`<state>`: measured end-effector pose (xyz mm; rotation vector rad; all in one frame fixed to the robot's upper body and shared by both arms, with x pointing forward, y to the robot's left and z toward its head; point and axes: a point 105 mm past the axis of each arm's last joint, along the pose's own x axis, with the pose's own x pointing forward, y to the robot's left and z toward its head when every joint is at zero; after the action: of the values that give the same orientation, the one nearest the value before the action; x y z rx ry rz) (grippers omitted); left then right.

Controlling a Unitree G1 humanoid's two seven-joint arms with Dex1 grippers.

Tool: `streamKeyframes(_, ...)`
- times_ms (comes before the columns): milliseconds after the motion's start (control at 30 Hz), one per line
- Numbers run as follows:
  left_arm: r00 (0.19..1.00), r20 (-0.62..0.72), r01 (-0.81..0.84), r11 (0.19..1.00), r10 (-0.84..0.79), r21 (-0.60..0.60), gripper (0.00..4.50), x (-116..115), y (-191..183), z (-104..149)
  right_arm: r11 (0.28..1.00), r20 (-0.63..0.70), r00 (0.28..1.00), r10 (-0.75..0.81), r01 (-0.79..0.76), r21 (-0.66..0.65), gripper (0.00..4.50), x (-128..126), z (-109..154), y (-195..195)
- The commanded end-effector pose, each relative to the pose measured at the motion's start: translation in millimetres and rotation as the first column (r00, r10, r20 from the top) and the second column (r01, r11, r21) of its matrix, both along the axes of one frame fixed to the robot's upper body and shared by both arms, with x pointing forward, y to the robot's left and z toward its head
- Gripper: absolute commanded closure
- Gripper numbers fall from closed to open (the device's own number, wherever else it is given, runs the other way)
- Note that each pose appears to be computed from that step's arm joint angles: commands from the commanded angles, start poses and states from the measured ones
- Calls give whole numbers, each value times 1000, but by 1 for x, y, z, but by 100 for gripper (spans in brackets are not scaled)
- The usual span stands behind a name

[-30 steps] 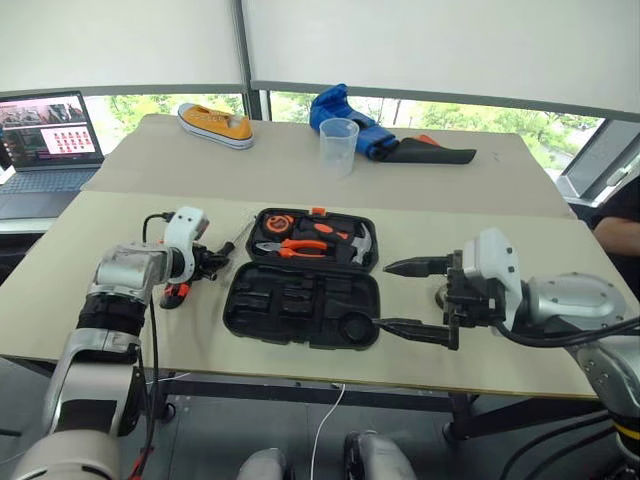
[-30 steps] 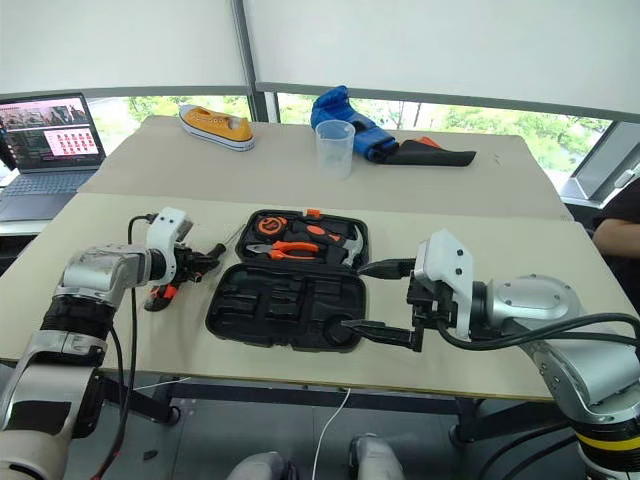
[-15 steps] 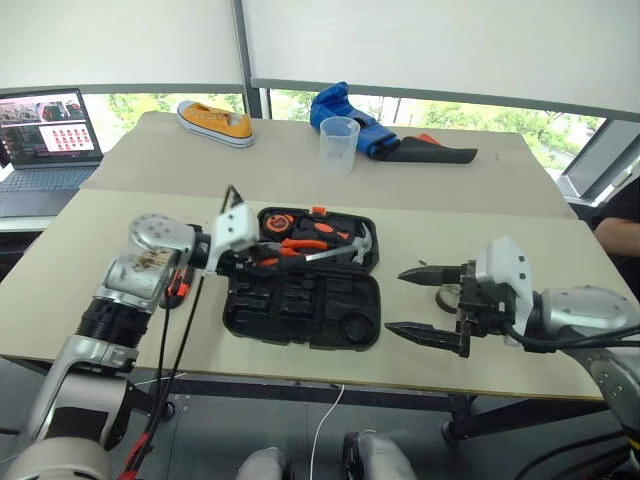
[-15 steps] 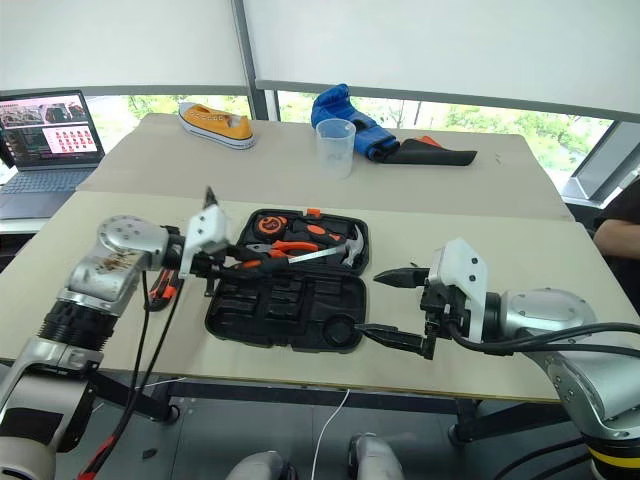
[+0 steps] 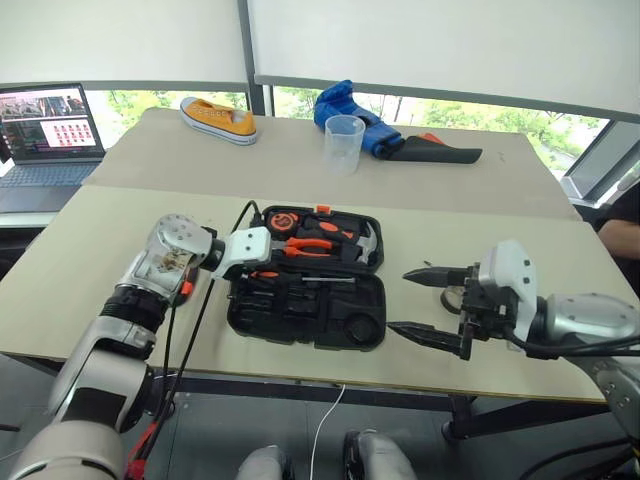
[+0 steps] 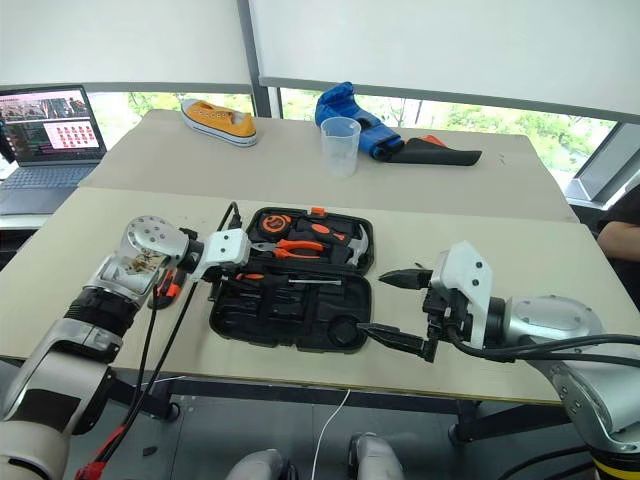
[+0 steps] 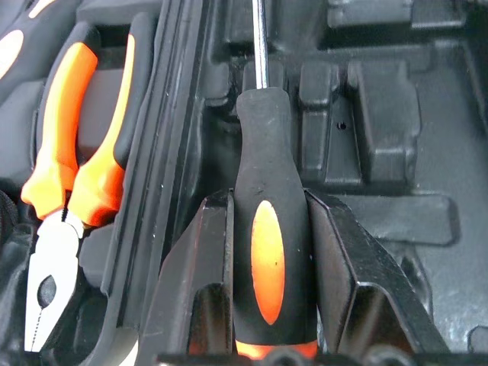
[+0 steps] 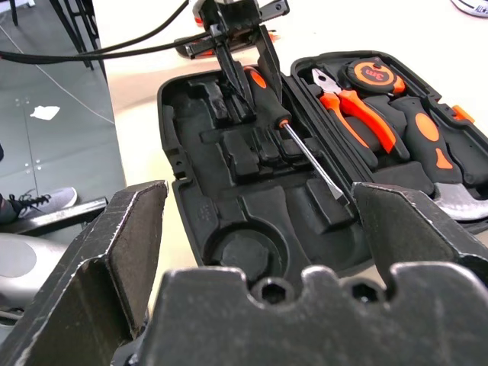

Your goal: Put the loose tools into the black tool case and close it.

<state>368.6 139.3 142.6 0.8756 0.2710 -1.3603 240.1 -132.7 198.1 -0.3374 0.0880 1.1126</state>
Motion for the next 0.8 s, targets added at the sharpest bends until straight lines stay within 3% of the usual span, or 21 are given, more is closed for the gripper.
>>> streamKeyframes(33, 999, 47, 17, 1000, -17, -1, 359, 6, -3, 15, 1000, 50, 999, 3, -4, 6, 0, -4, 11, 2)
streamKeyframes(67, 999, 46, 16, 1000, -16, -3, 359, 6, -4, 15, 1000, 50, 999, 2, -2, 7, 0, -4, 11, 2)
streamKeyframes(133, 999, 42, 14, 1000, -14, -13, 259, 7, -6, 17, 1000, 49, 999, 0, -1, 7, 0, -5, 11, 1)
streamKeyframes(267, 999, 43, 23, 999, -22, -28, 138, 7, -8, 22, 1000, 46, 999, 3, -3, 11, 0, -6, 10, 2)
streamKeyframes(333, 999, 45, 32, 998, -30, -48, 51, 6, -11, 26, 1000, 44, 999, 5, -5, 12, 0, -7, 10, 3)
streamKeyframes(400, 999, 39, 28, 994, -24, -103, 3, 7, -17, 36, 1000, 42, 999, 7, -7, 14, 0, -7, 9, 3)
streamKeyframes(433, 999, 38, 24, 992, -19, -123, 52, 8, -19, 39, 1000, 42, 999, 7, -8, 15, 0, -7, 9, 3)
streamKeyframes(467, 999, 35, 20, 991, -15, -133, 61, 9, -20, 41, 1000, 42, 999, 7, -8, 15, 0, -7, 9, 3)
streamKeyframes(567, 999, 35, 7, 992, -2, -130, 161, 12, -21, 38, 1000, 44, 999, 4, -5, 17, 0, -6, 9, 3)
streamKeyframes(800, 999, 43, 23, 996, -19, -88, 422, 14, -26, 23, 1000, 45, 999, -6, 5, 18, 0, -4, 8, 1)
